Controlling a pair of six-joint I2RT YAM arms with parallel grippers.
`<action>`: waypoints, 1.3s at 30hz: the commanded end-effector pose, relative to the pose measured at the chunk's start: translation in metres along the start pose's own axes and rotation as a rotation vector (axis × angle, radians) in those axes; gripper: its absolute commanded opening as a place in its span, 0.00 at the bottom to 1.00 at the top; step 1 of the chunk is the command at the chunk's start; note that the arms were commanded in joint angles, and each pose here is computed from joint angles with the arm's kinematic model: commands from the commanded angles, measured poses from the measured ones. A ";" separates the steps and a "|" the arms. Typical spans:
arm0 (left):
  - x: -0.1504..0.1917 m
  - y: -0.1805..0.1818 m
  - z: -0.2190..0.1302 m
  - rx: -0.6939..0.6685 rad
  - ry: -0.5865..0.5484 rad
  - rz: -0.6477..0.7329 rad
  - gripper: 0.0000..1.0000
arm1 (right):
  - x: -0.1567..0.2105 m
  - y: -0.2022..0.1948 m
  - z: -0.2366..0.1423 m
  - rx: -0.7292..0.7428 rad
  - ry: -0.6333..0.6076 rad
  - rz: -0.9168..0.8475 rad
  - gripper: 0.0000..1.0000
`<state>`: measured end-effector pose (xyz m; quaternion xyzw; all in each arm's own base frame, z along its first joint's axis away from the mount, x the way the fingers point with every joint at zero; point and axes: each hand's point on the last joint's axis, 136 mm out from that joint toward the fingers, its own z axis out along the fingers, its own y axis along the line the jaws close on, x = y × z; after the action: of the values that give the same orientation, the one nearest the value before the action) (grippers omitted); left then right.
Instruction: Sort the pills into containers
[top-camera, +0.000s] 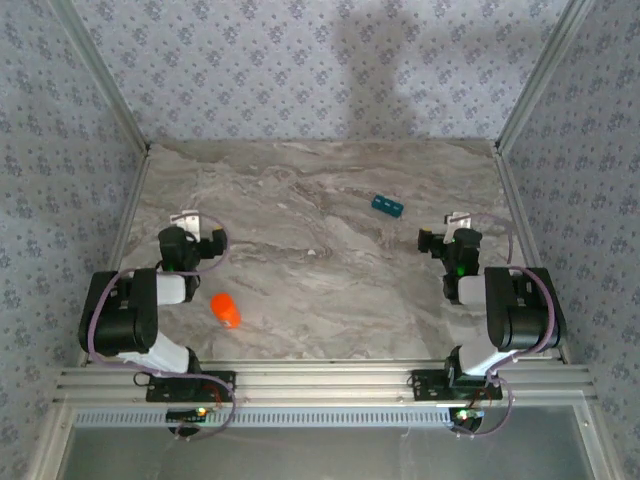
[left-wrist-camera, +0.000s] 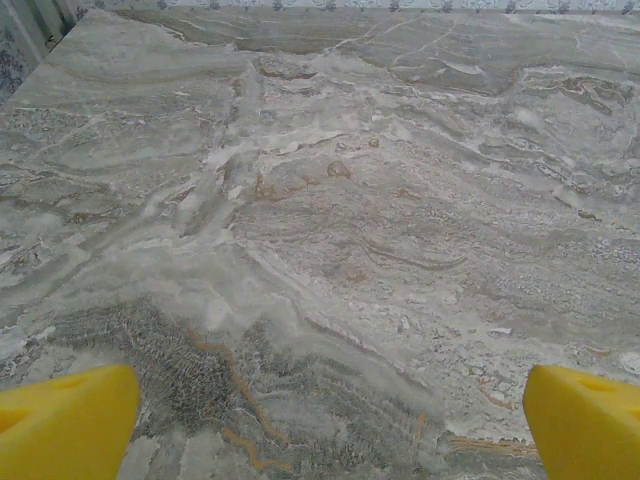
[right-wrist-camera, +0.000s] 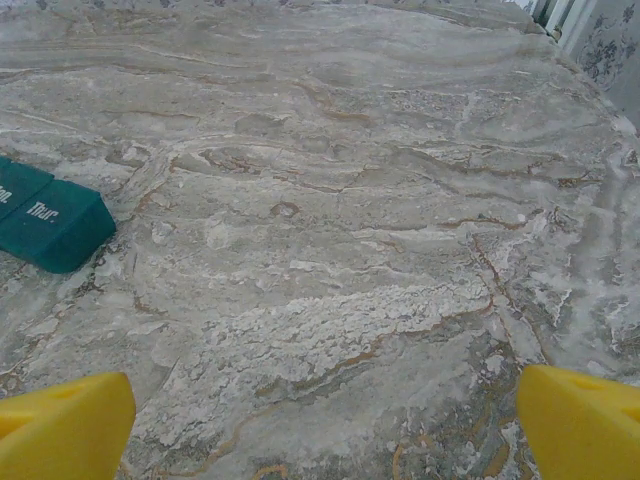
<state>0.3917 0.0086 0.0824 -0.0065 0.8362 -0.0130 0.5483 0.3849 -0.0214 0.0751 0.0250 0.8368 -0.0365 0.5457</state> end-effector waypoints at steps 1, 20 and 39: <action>-0.008 0.000 0.003 -0.003 -0.018 -0.009 0.98 | -0.012 0.001 0.001 0.003 -0.031 -0.012 0.99; -0.008 0.000 0.004 -0.004 -0.014 -0.010 0.98 | -0.011 0.000 0.002 0.005 -0.029 -0.010 0.99; -0.025 0.000 -0.002 -0.012 0.002 -0.011 0.98 | -0.028 -0.009 -0.017 0.039 -0.089 0.014 0.99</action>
<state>0.3975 0.0082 0.0917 -0.0079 0.8418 -0.0145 0.5396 0.3812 -0.0223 0.0905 0.0271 0.8238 -0.0381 0.5649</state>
